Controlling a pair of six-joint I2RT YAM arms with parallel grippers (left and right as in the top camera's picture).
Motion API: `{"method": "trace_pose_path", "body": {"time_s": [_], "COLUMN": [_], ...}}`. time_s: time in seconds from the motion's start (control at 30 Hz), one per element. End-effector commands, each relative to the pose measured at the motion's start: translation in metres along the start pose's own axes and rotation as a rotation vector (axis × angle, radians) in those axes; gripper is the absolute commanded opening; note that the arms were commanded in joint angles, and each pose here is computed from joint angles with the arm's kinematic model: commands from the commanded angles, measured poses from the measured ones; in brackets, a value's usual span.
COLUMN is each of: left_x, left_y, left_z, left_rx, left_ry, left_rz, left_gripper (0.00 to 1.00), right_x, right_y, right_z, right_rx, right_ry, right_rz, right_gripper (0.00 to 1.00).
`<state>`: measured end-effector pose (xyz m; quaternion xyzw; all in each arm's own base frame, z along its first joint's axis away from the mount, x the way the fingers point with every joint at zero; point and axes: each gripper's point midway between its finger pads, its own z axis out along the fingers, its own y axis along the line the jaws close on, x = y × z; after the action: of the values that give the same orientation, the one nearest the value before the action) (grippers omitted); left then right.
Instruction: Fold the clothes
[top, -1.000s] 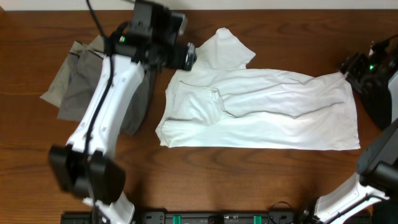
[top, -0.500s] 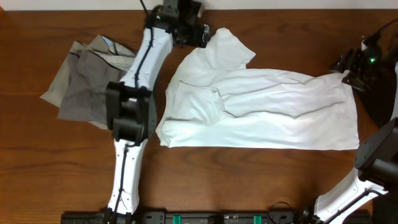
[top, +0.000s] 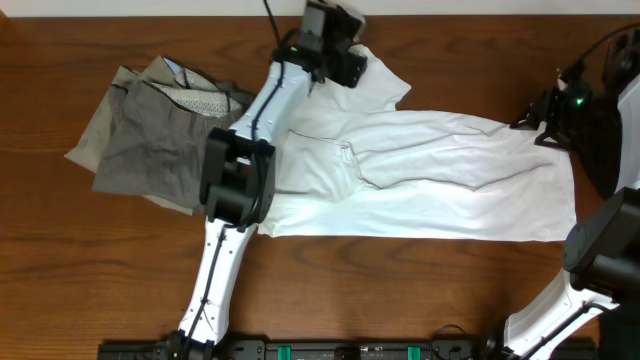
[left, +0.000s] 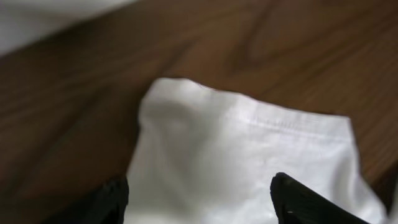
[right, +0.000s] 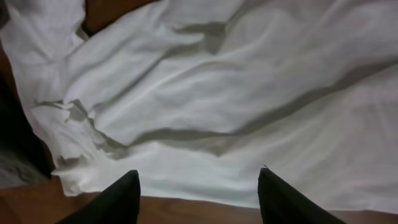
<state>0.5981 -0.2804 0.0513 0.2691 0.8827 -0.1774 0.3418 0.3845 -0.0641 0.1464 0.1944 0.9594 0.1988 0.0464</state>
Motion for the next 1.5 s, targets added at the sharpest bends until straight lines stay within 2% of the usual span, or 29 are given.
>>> {"method": "trace_pose_path", "body": {"time_s": [0.0, 0.3, 0.43, 0.57, 0.67, 0.77, 1.07, 1.17, 1.3, 1.47], "left_x": [0.015, 0.022, 0.039, 0.049, 0.052, 0.042, -0.016, -0.022, -0.014, 0.023], "left_y": [0.013, 0.023, 0.022, 0.021, 0.018, 0.014, -0.006, -0.017, -0.034, -0.058], "left_z": [0.019, 0.028, 0.032, 0.031, 0.029, 0.017, -0.067, -0.093, -0.114, -0.128], "left_rx": [-0.089, -0.117, -0.108, -0.101, -0.088, -0.084, -0.086, -0.079, -0.059, -0.017], "left_ry": [0.033, 0.035, 0.087, 0.127, 0.145, 0.14, 0.096, 0.112, 0.178, 0.344], "left_rz": [0.069, 0.097, 0.085, 0.076, 0.07, 0.067, 0.08, 0.081, 0.078, 0.063], "left_gripper": [0.73, 0.7, 0.61, 0.45, 0.23, 0.06, 0.06, 0.06, 0.06, 0.06], "right_x": [0.003, 0.011, 0.012, 0.012, 0.012, 0.011, 0.003, 0.0, -0.002, -0.005], "right_y": [0.009, 0.016, 0.018, 0.018, 0.018, 0.018, 0.02, 0.02, 0.02, 0.021], "right_z": [-0.006, -0.001, -0.001, 0.0, 0.0, 0.0, 0.0, 0.0, 0.0, -0.001], "right_rx": [0.029, 0.046, 0.046, 0.046, 0.046, 0.046, 0.043, 0.042, 0.041, 0.041], "right_ry": [-0.01, 0.022, 0.024, 0.024, 0.024, 0.02, -0.01, -0.021, -0.032, -0.042], "right_rz": [-0.053, -0.084, -0.091, -0.092, -0.092, -0.094, -0.113, -0.117, -0.122, -0.125], "right_gripper": [0.59, 0.55, 0.54, 0.53, 0.52, 0.52, 0.52, 0.52, 0.52, 0.52]}}
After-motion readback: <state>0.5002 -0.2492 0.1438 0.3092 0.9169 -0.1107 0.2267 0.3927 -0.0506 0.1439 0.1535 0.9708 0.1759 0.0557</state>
